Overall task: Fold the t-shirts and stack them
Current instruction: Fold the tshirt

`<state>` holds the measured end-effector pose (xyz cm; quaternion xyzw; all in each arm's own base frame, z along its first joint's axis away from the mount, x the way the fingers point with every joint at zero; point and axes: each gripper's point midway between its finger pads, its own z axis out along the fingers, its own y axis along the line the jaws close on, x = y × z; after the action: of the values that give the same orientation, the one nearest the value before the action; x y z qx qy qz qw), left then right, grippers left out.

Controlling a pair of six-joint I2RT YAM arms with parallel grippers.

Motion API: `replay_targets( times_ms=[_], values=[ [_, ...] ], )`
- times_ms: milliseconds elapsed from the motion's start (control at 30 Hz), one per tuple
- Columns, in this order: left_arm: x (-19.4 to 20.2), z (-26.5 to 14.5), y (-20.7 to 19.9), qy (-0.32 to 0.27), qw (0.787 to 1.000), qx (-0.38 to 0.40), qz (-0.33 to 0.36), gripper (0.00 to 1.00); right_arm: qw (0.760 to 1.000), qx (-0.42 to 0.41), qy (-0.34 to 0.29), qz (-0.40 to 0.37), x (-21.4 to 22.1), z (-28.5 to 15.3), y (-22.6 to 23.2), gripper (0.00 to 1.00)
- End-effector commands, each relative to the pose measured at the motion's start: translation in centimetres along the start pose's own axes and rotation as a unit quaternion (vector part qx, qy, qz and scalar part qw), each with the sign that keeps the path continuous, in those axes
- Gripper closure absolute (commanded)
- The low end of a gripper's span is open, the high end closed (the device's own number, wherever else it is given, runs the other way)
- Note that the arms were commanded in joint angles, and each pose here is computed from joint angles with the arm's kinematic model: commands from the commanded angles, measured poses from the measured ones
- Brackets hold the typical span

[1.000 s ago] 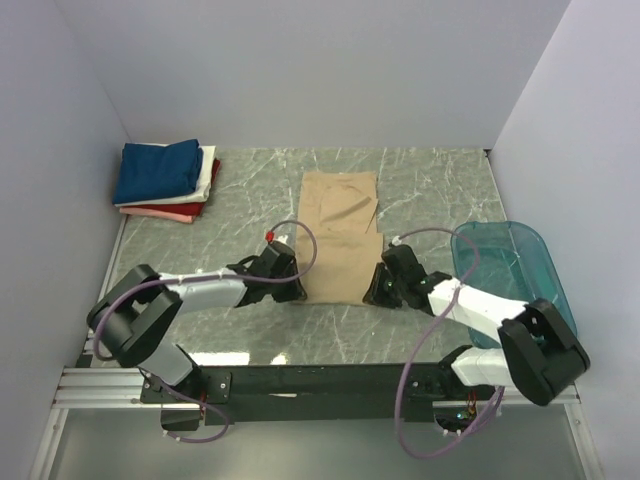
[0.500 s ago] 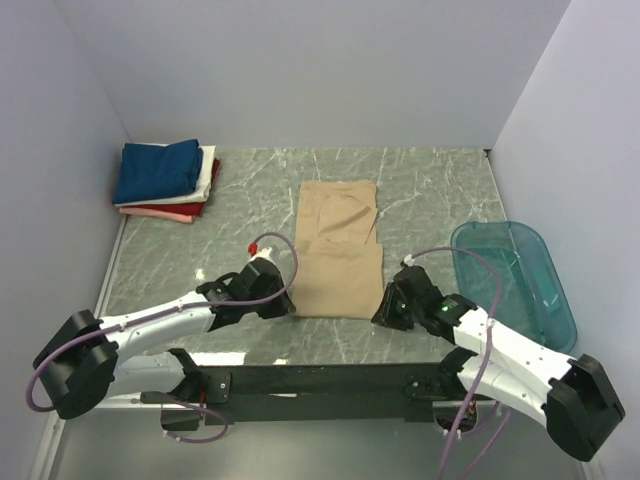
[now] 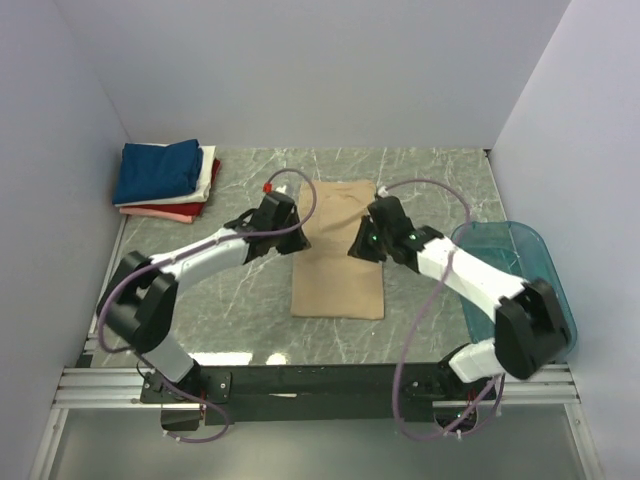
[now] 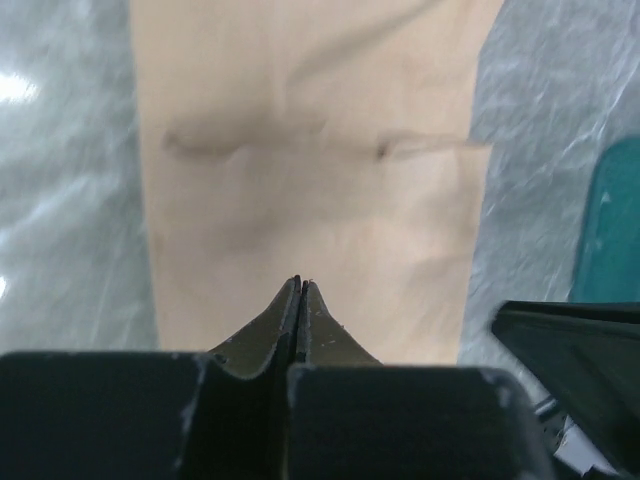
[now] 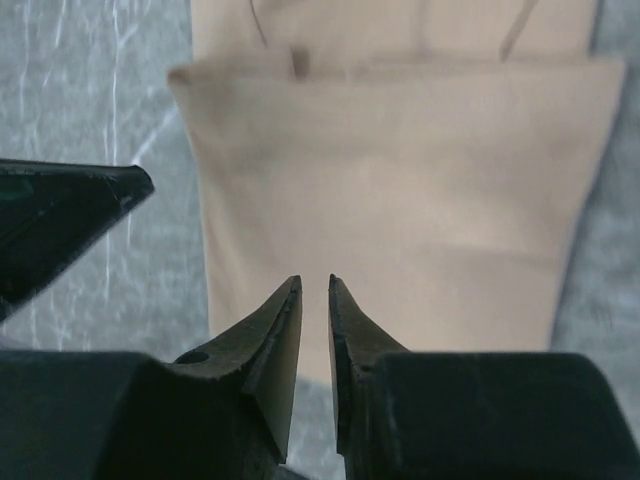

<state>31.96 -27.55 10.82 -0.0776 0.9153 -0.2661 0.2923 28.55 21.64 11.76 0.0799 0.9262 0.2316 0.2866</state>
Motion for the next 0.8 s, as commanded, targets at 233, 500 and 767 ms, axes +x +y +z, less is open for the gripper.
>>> replay_targets(
  times_ms=[233, 500, 767],
  values=[
    [-4.0, 4.5, -1.0, 0.006, 1.000, 0.004, 0.016, 0.99, 1.000, 0.006, 0.016, -0.020, -3.6, 6.5, 1.9, 0.79],
    [-2.8, 7.5, 3.8, 0.029, 0.999, -0.046, -0.005, 0.99, 0.997, 0.050, 0.057, 0.010, -2.9, 12.2, -1.7, 0.85],
    [-1.8, 8.3, 5.1, 0.043, 0.997, -0.058, -0.010, 0.99, 0.996, 0.059, 0.062, 0.020, -2.2, 12.0, -3.4, 0.86]
  ],
)
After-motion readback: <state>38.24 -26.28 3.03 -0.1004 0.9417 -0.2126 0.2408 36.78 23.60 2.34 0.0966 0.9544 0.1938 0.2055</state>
